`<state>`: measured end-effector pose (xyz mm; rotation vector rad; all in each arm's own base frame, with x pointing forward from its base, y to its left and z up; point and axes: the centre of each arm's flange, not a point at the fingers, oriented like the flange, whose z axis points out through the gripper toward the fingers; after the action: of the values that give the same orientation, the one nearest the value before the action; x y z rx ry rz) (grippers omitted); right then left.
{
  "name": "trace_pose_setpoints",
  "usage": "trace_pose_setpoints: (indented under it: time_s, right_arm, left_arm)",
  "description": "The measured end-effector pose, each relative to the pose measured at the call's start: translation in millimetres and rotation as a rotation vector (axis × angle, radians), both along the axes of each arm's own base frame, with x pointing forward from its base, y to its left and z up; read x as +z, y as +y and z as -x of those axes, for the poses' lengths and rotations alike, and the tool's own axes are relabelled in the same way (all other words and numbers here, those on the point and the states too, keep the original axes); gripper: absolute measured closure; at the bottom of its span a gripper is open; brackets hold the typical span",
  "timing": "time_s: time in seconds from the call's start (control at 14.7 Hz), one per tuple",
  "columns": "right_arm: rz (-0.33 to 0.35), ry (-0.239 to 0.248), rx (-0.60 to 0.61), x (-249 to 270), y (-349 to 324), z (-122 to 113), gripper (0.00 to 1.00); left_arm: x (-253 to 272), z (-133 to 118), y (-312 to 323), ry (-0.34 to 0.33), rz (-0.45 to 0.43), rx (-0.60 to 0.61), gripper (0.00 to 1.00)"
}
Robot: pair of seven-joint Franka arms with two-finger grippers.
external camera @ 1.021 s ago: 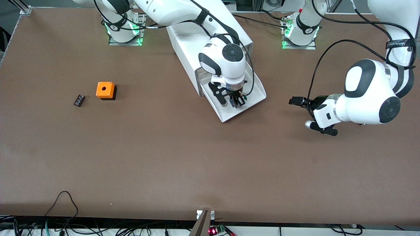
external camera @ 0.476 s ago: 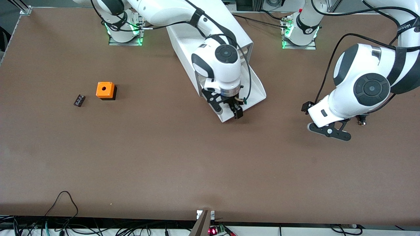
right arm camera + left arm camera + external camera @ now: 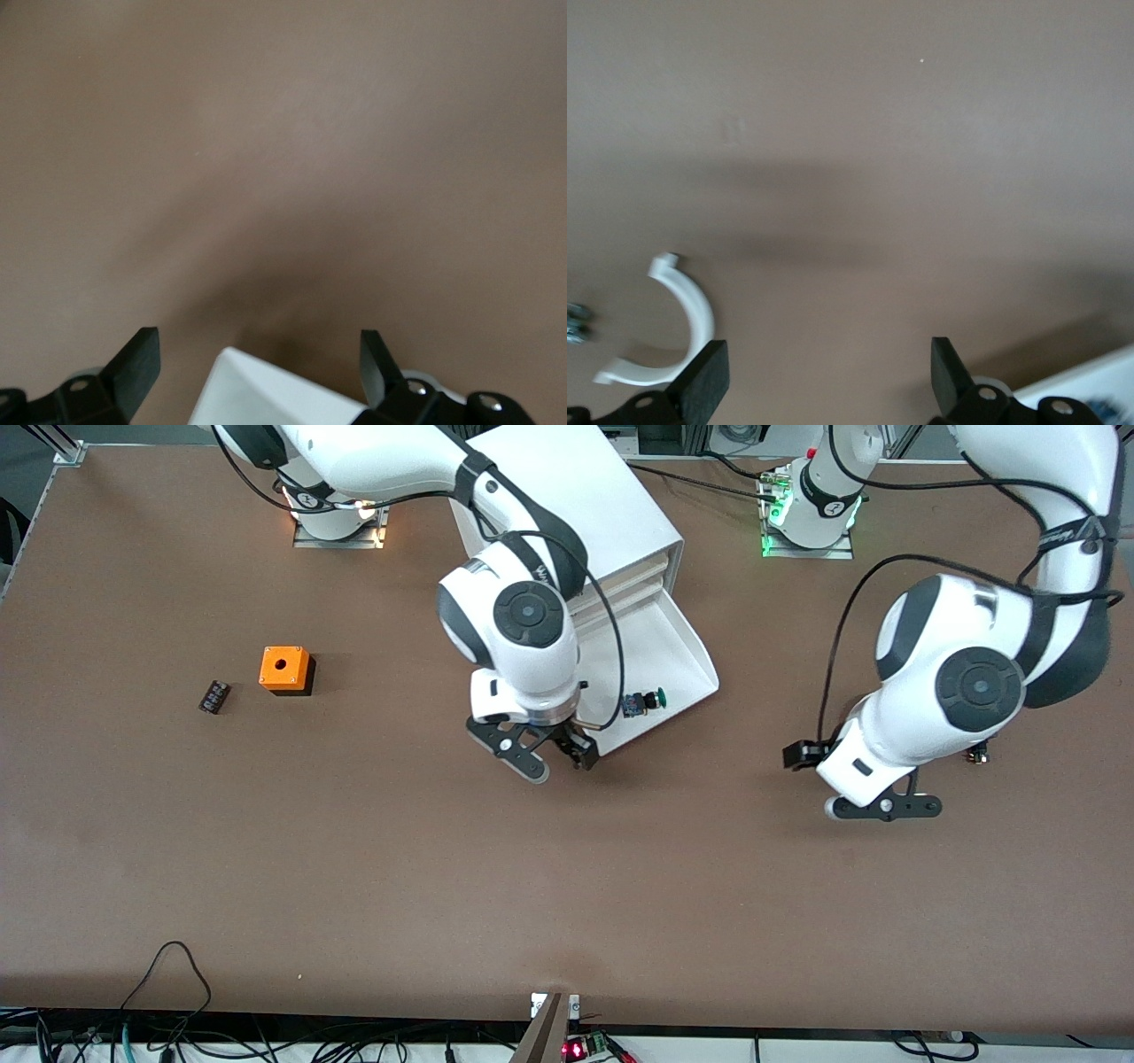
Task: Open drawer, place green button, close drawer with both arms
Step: 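Open the right gripper in the drawer while the left gripper moves to the drawer front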
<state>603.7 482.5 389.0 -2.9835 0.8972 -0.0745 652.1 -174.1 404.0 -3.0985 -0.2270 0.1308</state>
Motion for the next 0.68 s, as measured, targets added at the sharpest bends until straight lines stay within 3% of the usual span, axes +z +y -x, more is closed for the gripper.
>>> trace_pose_setpoints:
  time_s: [0.14,0.34,0.68]
  right_arm:
    - [0.036,0.044,0.107,12,-39,-17,0.0]
    - [0.022,0.104,0.234,32,-109,-48,0.0]
    - [0.017,0.153,0.411,43,-223,-70,0.0]
  left_arm:
    - [-27,8,-37,-0.043,0.014,0.098,0.0]
    - [-72,30,-90,-0.092,0.049,0.207,0.0]
    - [-136,66,-121,-0.085,0.066,0.304,0.0]
